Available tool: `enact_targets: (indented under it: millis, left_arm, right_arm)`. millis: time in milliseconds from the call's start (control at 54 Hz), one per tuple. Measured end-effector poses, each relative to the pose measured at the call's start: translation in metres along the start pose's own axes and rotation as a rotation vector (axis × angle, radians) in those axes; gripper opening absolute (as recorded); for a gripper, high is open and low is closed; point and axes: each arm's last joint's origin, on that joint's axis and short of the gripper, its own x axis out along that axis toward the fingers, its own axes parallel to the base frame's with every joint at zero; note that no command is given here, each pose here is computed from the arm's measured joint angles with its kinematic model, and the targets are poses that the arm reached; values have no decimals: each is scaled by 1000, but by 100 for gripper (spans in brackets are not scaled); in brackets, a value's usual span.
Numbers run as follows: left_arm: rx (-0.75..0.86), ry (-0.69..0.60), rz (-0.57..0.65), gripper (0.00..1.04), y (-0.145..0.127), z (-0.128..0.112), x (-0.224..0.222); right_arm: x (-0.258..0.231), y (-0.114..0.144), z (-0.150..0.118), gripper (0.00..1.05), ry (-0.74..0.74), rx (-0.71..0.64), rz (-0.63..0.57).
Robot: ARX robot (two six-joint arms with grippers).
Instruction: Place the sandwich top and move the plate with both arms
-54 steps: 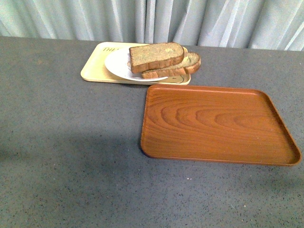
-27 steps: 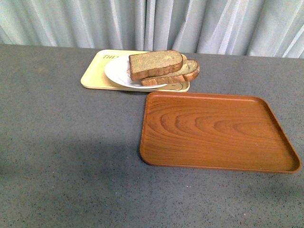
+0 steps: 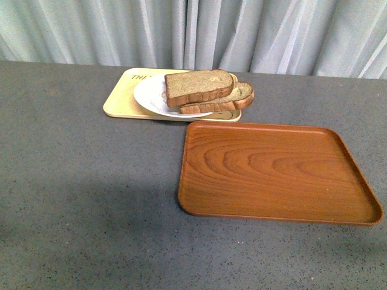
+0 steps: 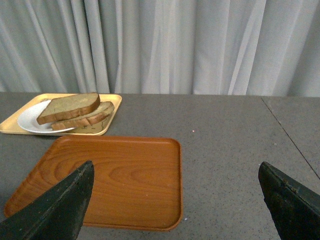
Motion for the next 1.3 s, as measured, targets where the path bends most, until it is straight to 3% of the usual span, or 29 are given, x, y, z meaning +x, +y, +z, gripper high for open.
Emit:
enact_targets:
  millis: [648, 889, 926, 1148, 1185, 1296]
  left_arm:
    - [1, 17, 0, 2, 0, -4, -13]
    - [1, 16, 0, 46, 0, -4, -13]
    - [1, 16, 0, 58, 0, -4, -13]
    - [1, 16, 0, 93, 0, -4, -13]
    - [1, 16, 0, 97, 0, -4, -13]
    - [3, 16, 0, 96, 0, -4, -13]
  right_arm:
    - [0, 0, 0, 96, 0, 0, 0]
    - [0, 0, 0, 96, 0, 0, 0]
    - [0, 0, 0, 96, 0, 0, 0]
    - [0, 0, 0, 96, 0, 0, 0]
    - [0, 0, 0, 96, 0, 0, 0]
    - [0, 0, 0, 96, 0, 0, 0]
